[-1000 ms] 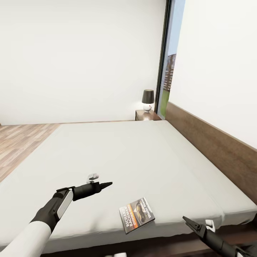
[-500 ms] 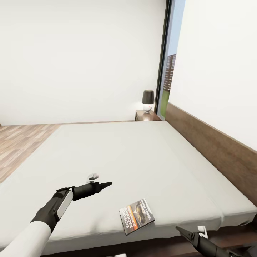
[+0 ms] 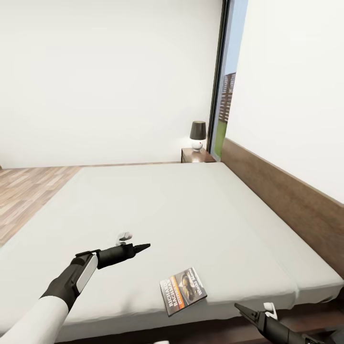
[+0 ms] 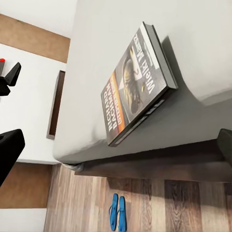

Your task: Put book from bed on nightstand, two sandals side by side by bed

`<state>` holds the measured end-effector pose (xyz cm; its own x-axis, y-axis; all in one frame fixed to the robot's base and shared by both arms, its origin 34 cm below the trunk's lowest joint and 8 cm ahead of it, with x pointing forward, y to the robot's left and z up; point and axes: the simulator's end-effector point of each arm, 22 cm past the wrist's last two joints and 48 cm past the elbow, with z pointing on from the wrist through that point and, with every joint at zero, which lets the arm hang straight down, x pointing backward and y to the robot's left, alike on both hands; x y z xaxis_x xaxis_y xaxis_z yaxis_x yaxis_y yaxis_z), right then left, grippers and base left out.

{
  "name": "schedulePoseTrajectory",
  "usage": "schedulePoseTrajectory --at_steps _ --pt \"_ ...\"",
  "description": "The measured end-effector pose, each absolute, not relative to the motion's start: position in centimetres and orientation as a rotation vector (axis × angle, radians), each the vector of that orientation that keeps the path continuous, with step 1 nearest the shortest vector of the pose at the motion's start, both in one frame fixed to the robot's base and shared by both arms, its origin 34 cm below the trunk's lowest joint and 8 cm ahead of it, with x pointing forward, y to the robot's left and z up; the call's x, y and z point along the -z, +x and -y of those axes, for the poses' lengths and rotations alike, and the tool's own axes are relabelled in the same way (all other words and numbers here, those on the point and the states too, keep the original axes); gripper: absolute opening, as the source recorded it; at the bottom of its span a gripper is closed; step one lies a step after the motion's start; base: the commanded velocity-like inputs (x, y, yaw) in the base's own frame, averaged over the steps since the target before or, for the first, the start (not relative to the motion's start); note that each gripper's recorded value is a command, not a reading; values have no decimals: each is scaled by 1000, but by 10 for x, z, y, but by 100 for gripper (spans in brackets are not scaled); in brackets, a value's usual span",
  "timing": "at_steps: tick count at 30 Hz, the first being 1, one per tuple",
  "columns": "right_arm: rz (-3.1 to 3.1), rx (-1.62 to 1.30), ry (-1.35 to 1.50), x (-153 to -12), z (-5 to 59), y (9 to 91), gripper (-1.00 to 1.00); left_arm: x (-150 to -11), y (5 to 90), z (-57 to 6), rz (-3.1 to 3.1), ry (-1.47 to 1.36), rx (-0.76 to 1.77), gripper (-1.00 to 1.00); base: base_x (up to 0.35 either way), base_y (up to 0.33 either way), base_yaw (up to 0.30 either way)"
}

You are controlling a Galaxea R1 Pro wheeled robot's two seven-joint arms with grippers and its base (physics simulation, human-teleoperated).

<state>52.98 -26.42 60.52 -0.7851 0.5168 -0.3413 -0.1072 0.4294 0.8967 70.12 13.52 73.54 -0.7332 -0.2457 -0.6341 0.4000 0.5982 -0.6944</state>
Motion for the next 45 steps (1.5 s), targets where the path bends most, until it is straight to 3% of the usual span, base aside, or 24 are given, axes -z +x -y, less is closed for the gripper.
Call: schedulePoseTrajectory --at_steps 31,45 --pt "-2096 -1371 341 -606 263 529 100 -732 700 -136 -2115 111 1149 100 0 30 0" --pt "-2139 -1495 374 -587 201 502 100 -732 700 -135 -2116 109 1150 100 0 0 0"
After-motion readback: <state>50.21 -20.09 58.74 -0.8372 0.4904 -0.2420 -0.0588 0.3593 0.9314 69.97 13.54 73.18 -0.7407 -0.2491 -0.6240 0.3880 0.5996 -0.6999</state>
